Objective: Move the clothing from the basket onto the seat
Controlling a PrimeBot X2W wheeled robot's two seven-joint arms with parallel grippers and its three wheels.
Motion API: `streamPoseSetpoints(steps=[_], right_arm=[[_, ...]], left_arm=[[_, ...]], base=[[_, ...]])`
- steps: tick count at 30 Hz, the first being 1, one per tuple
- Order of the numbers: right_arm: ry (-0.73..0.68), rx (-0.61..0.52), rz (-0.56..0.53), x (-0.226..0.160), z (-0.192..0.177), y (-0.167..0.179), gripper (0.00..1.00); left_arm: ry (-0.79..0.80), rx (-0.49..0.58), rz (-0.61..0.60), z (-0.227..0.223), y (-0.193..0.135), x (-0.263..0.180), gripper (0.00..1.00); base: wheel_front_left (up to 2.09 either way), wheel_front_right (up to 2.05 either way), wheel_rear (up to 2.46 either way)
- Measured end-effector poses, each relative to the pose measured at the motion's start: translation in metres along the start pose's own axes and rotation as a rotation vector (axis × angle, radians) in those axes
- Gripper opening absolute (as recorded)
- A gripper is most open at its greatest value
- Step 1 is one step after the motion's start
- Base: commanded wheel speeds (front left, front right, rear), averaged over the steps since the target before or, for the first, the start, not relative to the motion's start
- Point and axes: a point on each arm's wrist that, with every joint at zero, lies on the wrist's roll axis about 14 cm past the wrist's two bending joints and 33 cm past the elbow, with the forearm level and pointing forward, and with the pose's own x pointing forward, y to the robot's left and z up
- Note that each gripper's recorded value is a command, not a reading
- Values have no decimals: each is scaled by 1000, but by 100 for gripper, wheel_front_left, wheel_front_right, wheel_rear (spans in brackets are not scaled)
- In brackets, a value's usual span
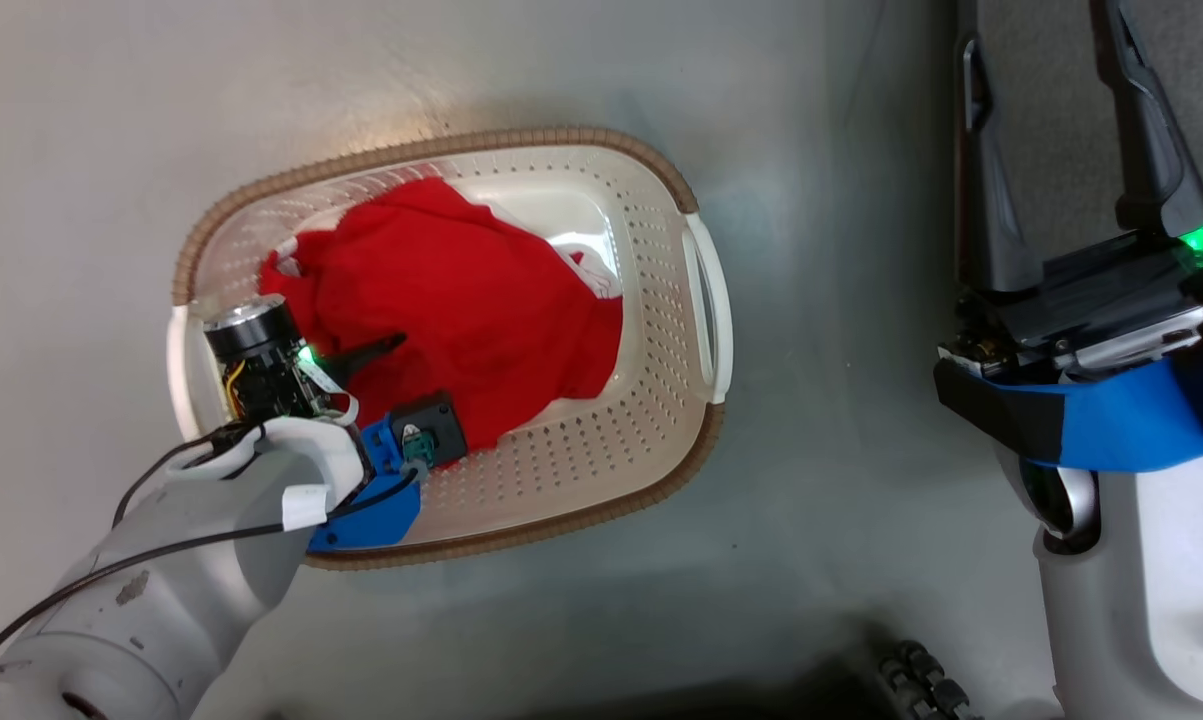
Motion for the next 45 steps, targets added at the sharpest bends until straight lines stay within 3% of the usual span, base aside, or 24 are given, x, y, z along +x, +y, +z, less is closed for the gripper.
streamPoseSetpoints(steps=[18, 28, 30, 31, 39, 45], right_arm=[[69, -25, -10, -11, -42, -6, 100], [91, -28, -5, -20, -49, -2, 100], [92, -27, -4, -21, -49, -2, 100], [93, -28, -4, -21, -49, -2, 100], [67, -26, -8, -15, -42, -4, 100], [26, -15, -11, -10, -24, -4, 100]], left_arm=[[109, 122, -71, -33, 9, 52, 100], [122, 92, -85, -39, 3, 59, 100], [126, 91, -85, -40, 3, 59, 26], [124, 89, -84, -40, 3, 59, 0], [77, 47, -44, -29, 18, 56, 0], [-30, -32, 28, 7, 37, 41, 0]], base=[[0, 0, 0], [0, 0, 0], [0, 0, 0], [0, 0, 0], [0, 0, 0], [0, 0, 0]])
